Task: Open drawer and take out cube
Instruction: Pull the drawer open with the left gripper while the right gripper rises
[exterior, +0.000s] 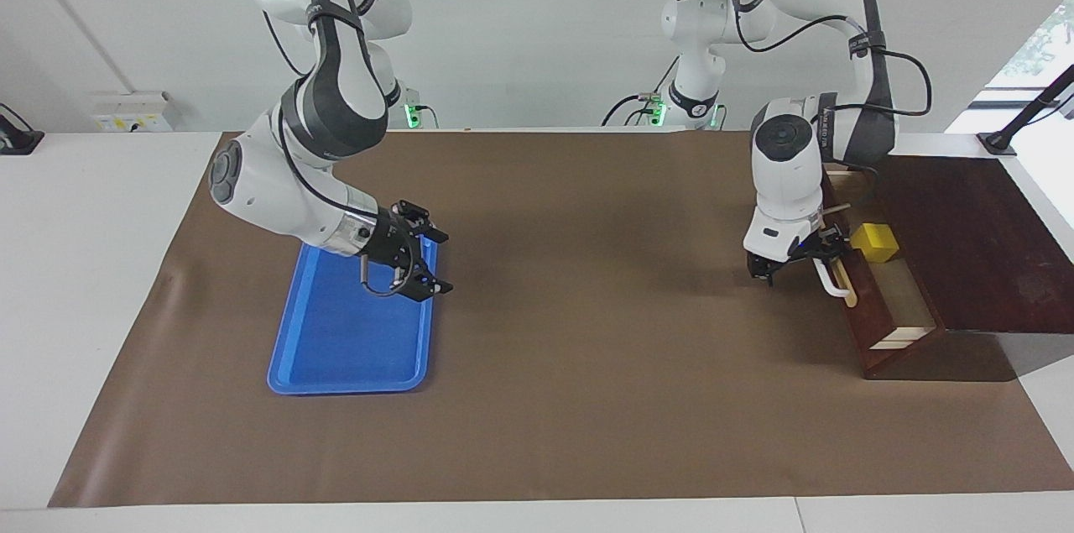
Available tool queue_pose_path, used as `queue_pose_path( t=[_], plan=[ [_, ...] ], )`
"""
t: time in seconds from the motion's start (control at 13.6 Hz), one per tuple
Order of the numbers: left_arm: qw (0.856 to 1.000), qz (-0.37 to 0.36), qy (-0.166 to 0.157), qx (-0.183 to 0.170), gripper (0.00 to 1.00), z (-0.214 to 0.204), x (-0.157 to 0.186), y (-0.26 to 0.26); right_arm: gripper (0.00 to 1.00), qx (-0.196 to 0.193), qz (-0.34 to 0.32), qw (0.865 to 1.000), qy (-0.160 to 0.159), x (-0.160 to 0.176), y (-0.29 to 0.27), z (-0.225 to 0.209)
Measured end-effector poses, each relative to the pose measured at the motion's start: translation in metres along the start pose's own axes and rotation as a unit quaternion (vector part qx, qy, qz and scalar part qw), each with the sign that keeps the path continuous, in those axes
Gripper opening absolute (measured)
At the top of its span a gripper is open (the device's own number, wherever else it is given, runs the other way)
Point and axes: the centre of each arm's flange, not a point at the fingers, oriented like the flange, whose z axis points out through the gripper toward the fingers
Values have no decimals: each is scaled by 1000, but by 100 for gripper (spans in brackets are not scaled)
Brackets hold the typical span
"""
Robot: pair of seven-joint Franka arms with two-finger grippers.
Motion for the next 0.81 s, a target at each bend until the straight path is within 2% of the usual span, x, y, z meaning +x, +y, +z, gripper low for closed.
queue_pose_path(
  t=[0.22,0.81],
  plan=[
    [1000,-7,-2,-23,100,-16,1,38,96,4,12,1000,4,-15,-1,18],
    [998,-33,-10,-55,100,-32,-2,68,96,2,-5,1000,8,-39,1,45]
  ],
)
